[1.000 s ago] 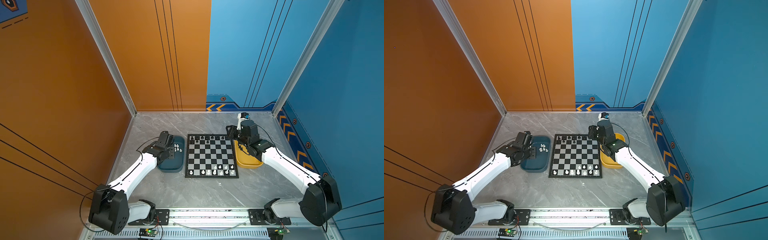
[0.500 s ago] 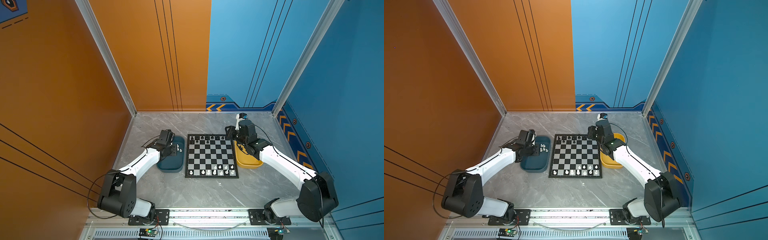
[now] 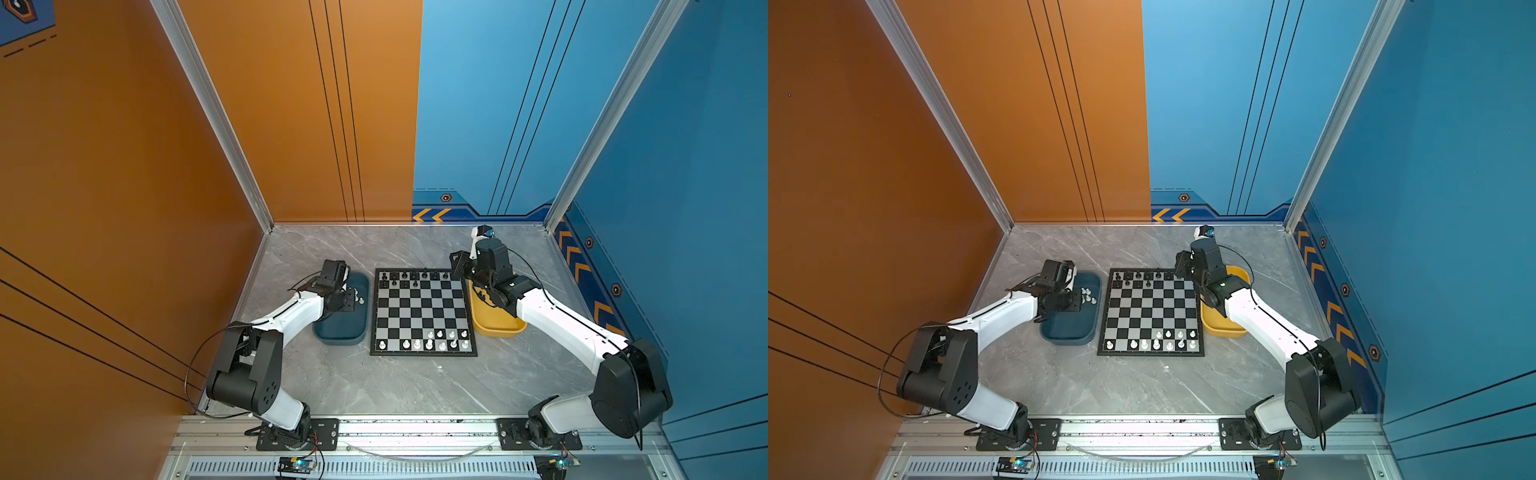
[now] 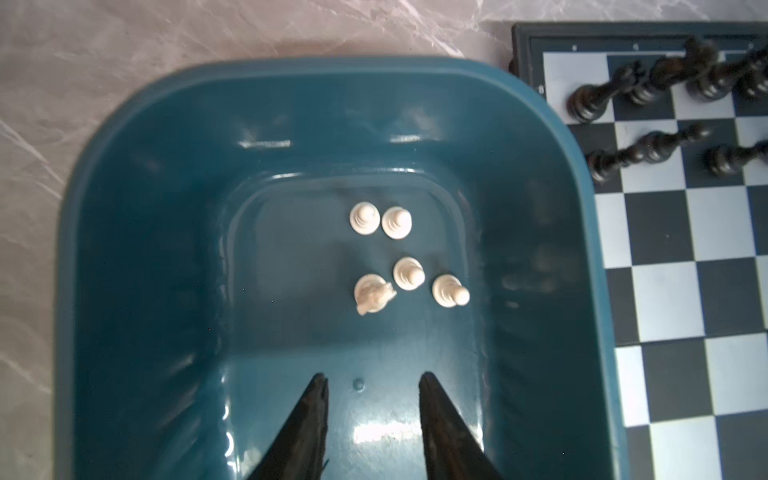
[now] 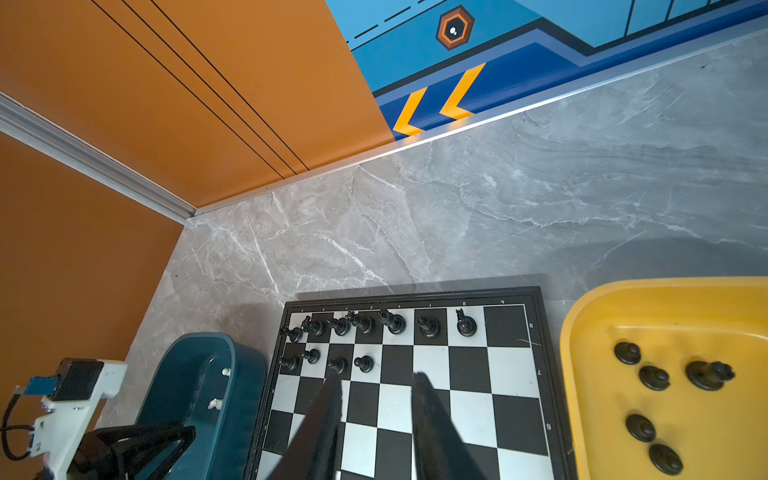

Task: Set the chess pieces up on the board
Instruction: 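Lower the left gripper into the teal tray and grasp another white piece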

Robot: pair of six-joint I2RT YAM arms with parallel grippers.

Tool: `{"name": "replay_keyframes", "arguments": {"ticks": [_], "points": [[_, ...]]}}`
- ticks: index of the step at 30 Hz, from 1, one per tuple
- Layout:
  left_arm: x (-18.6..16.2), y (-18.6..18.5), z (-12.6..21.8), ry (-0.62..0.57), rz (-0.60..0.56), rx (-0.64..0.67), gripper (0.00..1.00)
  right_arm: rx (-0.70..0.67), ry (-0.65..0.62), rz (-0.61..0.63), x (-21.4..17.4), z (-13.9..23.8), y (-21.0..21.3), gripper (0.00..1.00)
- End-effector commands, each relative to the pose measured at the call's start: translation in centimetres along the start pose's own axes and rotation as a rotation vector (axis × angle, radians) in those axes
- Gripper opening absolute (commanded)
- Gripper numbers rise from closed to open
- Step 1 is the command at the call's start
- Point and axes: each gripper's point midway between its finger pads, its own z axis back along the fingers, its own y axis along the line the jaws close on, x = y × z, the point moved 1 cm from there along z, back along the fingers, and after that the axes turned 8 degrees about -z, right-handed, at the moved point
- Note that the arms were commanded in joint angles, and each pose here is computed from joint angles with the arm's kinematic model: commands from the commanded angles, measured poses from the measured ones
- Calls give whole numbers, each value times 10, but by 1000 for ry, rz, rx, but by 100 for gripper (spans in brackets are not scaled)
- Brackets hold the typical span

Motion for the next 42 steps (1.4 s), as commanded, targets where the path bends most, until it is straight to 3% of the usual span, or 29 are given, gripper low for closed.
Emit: {"name": "replay_keyframes", "arguments": {"ticks": [1,17,42], "points": [[21,2,1,-53,-1,-17,39,14,-10,11,9,0,7,31],[29,-1,-16,-86,20,-52,38,11,-1,12,7,-2,5,31],[7,-2,-31,34,47,-56,34,18,5,9,7,-2,6,31]]}}
